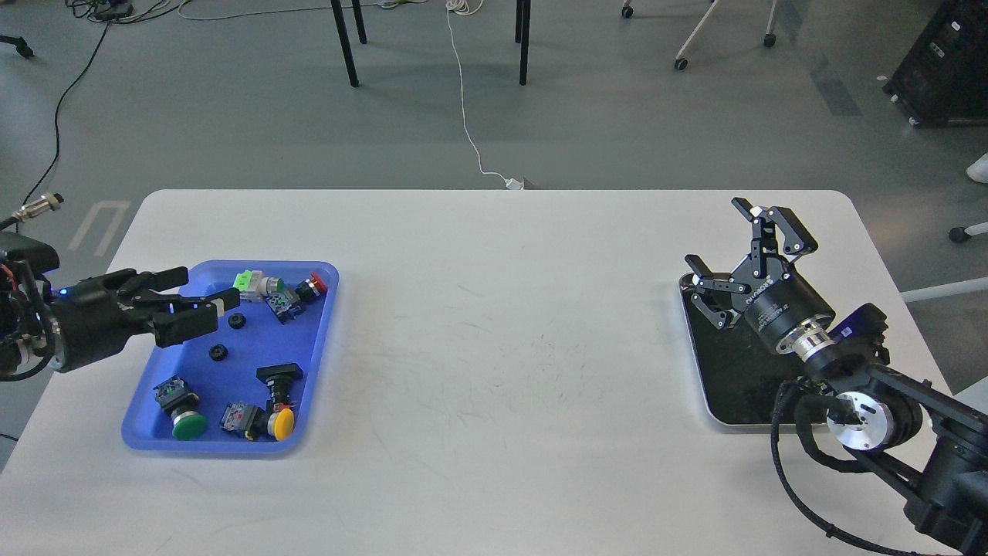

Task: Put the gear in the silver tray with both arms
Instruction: 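Reach the left gripper into the blue tray and grasp a small black gear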

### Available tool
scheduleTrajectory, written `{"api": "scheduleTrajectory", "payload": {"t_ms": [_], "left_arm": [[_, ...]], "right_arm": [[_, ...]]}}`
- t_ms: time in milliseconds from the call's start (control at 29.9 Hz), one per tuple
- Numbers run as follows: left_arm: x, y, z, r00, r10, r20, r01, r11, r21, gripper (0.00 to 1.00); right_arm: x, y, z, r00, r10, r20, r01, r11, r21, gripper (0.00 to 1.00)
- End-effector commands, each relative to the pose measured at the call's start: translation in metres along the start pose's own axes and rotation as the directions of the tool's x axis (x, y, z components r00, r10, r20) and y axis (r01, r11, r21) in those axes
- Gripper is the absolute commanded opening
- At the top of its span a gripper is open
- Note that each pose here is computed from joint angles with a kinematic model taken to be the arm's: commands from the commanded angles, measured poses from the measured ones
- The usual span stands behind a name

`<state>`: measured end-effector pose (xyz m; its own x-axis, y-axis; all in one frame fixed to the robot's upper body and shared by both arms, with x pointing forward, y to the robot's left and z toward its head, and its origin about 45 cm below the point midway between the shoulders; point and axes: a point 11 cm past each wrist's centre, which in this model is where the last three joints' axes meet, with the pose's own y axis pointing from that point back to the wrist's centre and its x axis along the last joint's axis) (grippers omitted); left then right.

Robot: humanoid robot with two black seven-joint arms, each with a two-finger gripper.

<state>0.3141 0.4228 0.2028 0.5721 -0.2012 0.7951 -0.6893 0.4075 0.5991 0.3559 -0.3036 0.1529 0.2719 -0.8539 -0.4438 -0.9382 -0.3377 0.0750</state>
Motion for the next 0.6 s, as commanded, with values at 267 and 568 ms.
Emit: {"api": "scheduleTrajectory", "payload": {"t_ms": [267, 568], "left_arm": [[-0.023, -0.059, -0.023, 0.99, -0.118, 0.08, 0.114, 0.992, 0.063, 0.78], [-0.047, -0.065, -0.028, 0.983, -0.174, 0.053, 0.169, 0.982, 0.085, 0.7]], "right_arm": [[0.009, 0.005, -0.009, 1.0, 0.013, -0.024, -0.013, 1.0, 0.004, 0.99], [0.009, 0.006, -0.008, 1.0, 0.016, -0.023, -0.016, 1.0, 0.002, 0.99]]}}
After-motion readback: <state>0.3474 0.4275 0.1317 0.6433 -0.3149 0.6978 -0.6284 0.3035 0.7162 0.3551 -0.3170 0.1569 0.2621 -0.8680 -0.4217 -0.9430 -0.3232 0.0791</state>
